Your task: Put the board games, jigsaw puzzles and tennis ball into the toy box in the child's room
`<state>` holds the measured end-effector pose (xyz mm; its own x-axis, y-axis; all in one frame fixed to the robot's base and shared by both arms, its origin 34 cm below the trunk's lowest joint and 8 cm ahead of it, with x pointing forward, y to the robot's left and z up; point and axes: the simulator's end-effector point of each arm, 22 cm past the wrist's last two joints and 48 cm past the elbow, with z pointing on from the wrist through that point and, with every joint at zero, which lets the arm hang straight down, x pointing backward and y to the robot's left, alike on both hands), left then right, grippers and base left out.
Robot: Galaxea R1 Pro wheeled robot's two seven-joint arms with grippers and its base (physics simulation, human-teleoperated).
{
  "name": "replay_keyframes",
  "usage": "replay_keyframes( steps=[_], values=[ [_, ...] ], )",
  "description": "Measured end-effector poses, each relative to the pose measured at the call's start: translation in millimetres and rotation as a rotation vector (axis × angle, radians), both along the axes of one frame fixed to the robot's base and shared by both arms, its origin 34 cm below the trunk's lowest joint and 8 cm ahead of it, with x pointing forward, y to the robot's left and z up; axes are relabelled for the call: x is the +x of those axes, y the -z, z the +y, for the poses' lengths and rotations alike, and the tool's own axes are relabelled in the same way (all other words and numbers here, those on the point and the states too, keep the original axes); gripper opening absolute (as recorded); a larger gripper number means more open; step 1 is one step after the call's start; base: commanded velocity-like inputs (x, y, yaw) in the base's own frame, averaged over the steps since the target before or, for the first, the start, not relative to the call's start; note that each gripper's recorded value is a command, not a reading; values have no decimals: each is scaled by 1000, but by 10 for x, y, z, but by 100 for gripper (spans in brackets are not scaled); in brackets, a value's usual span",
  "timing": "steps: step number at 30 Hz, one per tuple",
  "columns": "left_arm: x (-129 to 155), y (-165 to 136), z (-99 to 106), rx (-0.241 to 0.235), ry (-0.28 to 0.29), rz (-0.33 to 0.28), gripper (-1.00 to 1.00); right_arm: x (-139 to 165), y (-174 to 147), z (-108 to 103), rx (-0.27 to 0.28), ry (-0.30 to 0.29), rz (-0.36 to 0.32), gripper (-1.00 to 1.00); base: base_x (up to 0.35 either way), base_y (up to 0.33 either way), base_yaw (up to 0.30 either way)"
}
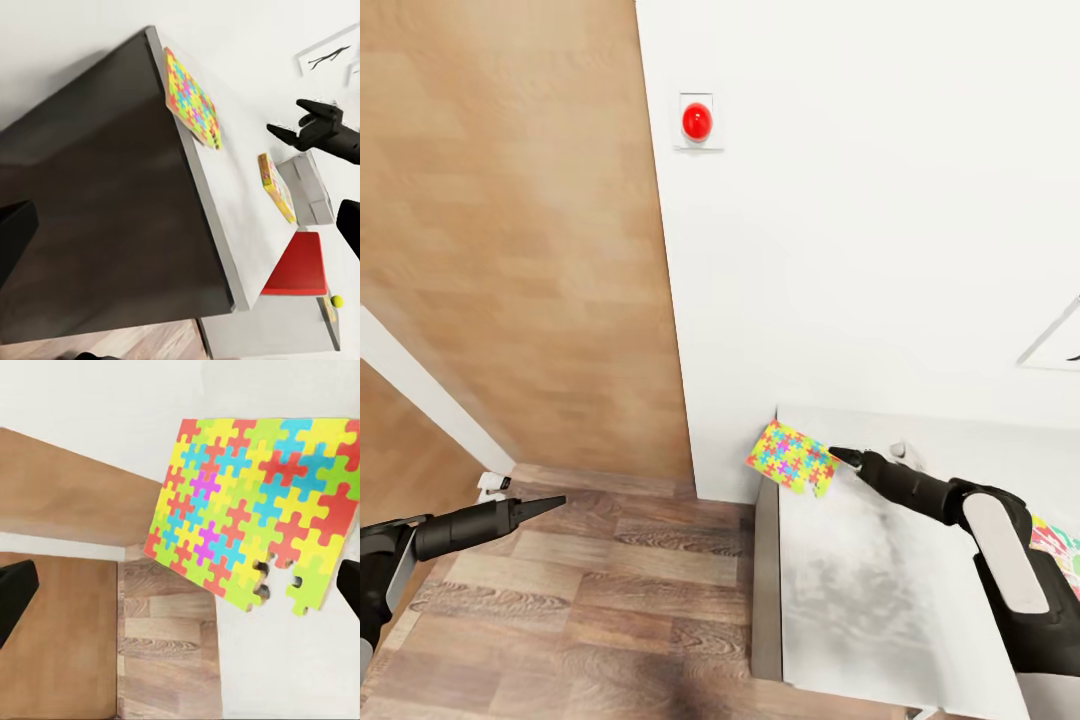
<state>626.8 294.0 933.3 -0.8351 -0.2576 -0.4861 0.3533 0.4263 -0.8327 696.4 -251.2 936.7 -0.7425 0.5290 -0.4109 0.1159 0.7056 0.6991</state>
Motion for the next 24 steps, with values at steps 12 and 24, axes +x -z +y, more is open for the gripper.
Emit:
replay_keyframes(
  steps=[12,24],
  values=[
    [15,-102,0,-2,-1,-20,100,-519,-341,-159,275,57,-239,100,0,0,0],
    [23,-174,3,-1,-2,-34,100,-554,-488,-130,311,45,-297,100,0,0,0]
  ],
)
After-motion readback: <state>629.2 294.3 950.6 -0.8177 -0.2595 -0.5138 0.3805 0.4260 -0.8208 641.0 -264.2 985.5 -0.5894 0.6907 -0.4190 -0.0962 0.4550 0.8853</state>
